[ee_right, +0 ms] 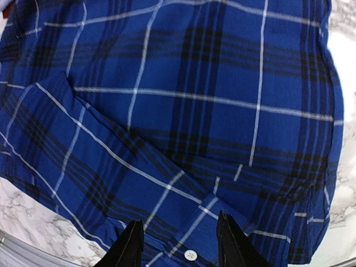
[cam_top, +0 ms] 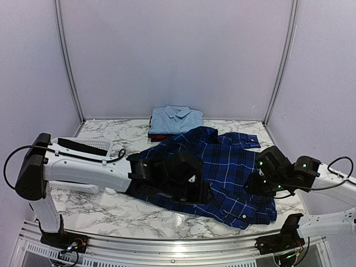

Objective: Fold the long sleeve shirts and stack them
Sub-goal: Adjust the sleeve of the 1/3-folded shirt.

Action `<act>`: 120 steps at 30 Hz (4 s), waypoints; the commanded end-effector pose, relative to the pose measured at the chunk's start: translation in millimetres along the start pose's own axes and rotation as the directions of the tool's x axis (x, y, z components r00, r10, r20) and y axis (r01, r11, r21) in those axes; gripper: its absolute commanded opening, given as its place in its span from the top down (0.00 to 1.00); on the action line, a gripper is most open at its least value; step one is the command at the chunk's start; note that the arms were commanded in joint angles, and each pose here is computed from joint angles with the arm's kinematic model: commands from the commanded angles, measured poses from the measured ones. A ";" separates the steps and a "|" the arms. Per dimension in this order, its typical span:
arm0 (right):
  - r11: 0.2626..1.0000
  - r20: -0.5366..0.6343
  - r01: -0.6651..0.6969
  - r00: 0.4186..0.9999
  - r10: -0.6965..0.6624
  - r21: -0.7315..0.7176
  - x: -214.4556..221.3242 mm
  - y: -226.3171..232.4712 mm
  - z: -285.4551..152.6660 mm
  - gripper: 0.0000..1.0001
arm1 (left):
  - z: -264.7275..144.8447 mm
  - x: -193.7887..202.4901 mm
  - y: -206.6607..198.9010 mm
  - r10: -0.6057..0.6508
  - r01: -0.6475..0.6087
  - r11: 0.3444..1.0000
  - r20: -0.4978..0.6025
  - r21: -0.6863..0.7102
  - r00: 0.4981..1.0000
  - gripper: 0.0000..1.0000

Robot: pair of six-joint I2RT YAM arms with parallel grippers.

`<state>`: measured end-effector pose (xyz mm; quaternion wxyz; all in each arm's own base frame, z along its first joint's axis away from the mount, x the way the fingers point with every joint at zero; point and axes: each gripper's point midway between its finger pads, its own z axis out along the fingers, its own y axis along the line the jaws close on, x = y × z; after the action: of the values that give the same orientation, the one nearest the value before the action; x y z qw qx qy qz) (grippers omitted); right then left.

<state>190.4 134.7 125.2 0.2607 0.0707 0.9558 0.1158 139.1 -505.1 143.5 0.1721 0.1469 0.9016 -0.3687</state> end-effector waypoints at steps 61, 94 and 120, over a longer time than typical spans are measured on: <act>0.989 0.134 -0.149 0.980 0.144 0.025 -4.8 -21.8 -2.1 1.00 | -71.6 -95.7 238.3 -0.606 0.691 0.720 0.435 -0.053 0.666 0.29; 0.988 0.089 -0.081 0.994 0.070 0.134 -0.6 -32.2 2.9 1.00 | -52.2 -98.1 282.7 -0.578 0.680 0.723 0.434 -0.121 0.691 1.00; 0.950 0.083 0.001 0.996 -0.029 0.312 -28.1 -55.6 -5.4 1.00 | -69.4 -109.0 282.1 -0.465 0.599 0.777 0.463 -0.196 0.755 0.74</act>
<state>204.3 83.8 121.3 0.2814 0.1098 0.9531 -0.0203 327.1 -282.4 56.6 0.2446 -0.2349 0.8972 -0.2828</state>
